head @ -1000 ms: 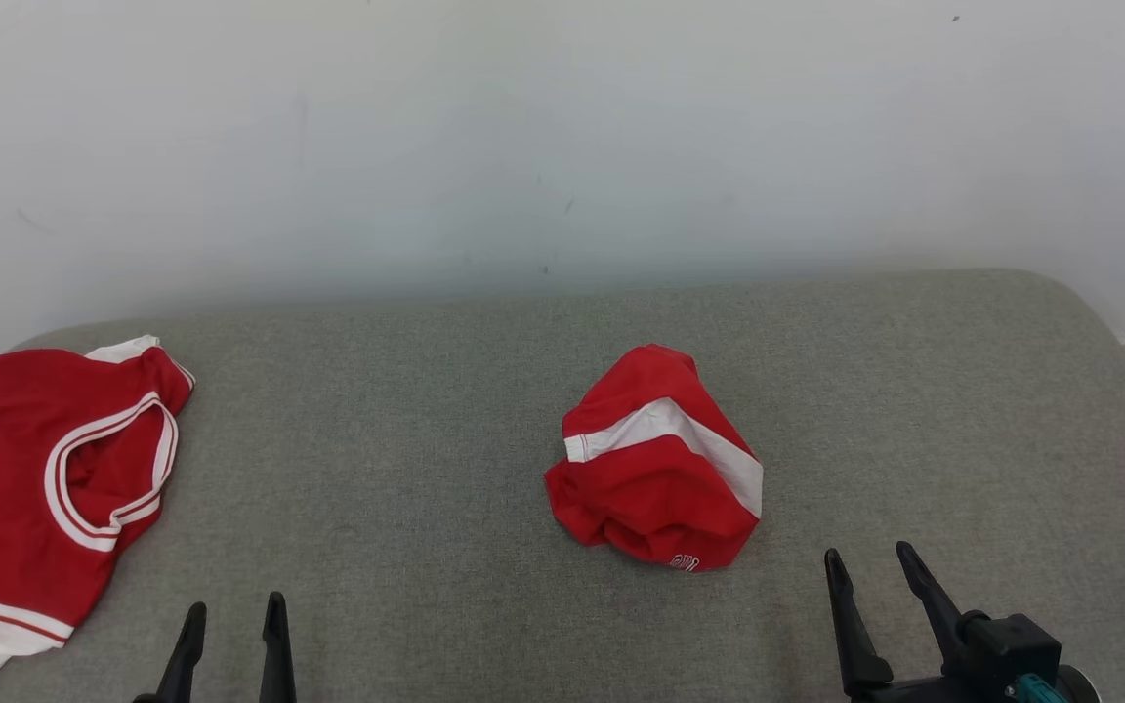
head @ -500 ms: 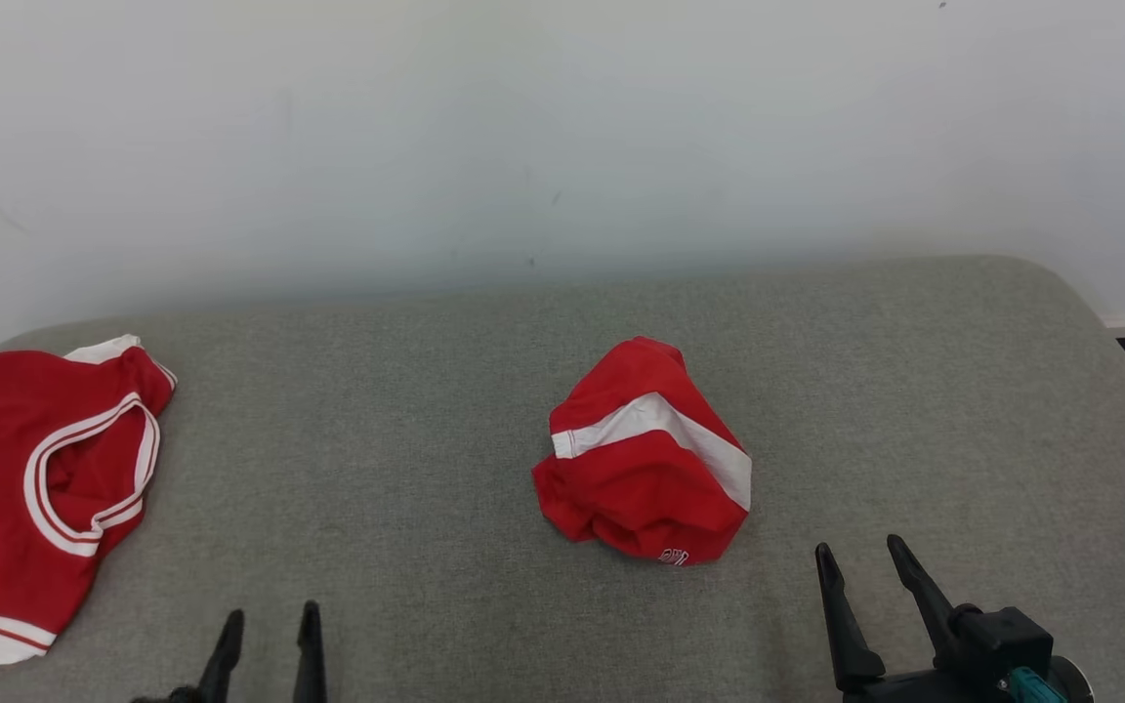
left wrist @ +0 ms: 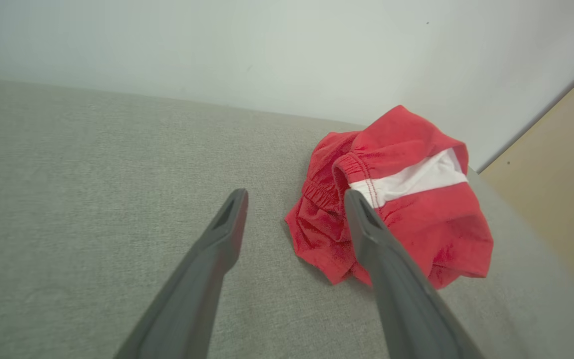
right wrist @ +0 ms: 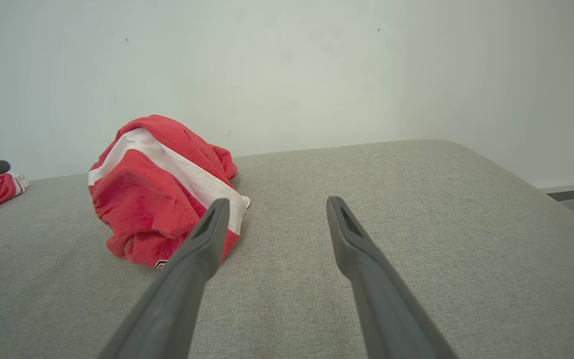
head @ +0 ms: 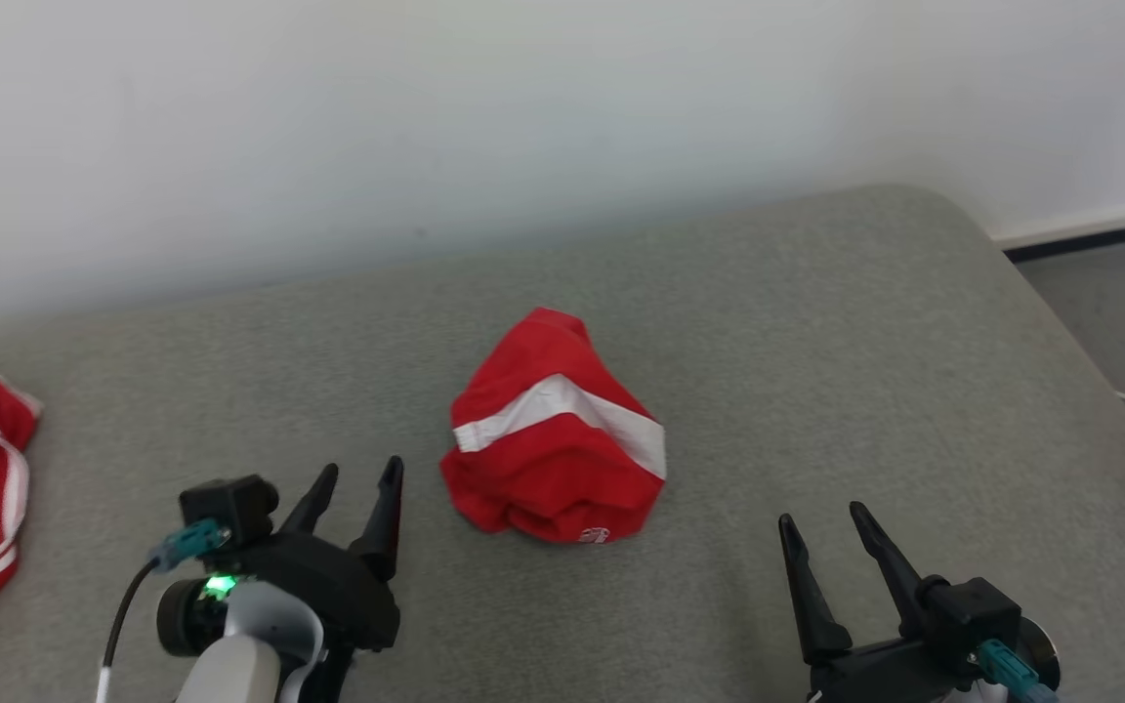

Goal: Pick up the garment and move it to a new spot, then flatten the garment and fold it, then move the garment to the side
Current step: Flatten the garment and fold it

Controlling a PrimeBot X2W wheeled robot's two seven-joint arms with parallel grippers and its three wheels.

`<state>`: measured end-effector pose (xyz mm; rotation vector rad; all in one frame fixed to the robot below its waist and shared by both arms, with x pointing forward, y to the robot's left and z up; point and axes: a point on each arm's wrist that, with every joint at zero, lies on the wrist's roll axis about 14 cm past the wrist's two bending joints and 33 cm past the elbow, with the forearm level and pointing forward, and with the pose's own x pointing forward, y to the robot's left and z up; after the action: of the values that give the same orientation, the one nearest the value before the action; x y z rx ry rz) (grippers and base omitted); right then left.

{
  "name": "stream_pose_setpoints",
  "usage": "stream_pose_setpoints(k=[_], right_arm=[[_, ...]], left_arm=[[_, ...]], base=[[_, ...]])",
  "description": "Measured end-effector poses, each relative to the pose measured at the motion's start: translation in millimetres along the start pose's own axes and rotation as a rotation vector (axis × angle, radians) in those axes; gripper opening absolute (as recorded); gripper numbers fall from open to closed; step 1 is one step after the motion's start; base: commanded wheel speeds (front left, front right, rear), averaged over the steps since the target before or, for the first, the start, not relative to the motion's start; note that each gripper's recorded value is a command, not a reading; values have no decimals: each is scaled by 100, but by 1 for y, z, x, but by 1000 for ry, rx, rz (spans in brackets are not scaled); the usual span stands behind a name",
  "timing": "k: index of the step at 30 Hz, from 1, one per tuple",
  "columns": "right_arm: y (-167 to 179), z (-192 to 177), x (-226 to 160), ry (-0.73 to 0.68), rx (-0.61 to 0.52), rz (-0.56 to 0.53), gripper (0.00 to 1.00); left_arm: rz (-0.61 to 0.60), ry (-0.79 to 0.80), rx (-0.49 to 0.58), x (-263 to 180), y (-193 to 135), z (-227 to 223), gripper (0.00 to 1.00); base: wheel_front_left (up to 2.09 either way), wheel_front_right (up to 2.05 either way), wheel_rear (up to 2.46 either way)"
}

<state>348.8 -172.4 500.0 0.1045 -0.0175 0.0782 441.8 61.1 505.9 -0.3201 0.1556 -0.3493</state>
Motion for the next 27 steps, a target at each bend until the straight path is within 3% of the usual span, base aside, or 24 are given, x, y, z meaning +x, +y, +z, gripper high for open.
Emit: stream_pose_setpoints(k=[6,9,21,23,27], right_arm=[[-18,-3,-9,3,16,-62,100],[-26,-7,-14,11,35,-93,100],[-48,-16,-23,31,42,-171,100],[-47,-16,-23,30,48,-169,100],[-46,-15,-22,24,51,-163,100]], left_arm=[[-97,146,-50,30,-37,-33,100],[-77,190,-69,42,-40,-46,100],[-136,213,-162,71,-64,-55,100],[-157,205,-156,72,-70,-51,0],[-213,186,-151,74,-84,-42,0]], base=[[0,0,0],[0,0,0],[0,0,0],[0,0,0],[0,0,0]])
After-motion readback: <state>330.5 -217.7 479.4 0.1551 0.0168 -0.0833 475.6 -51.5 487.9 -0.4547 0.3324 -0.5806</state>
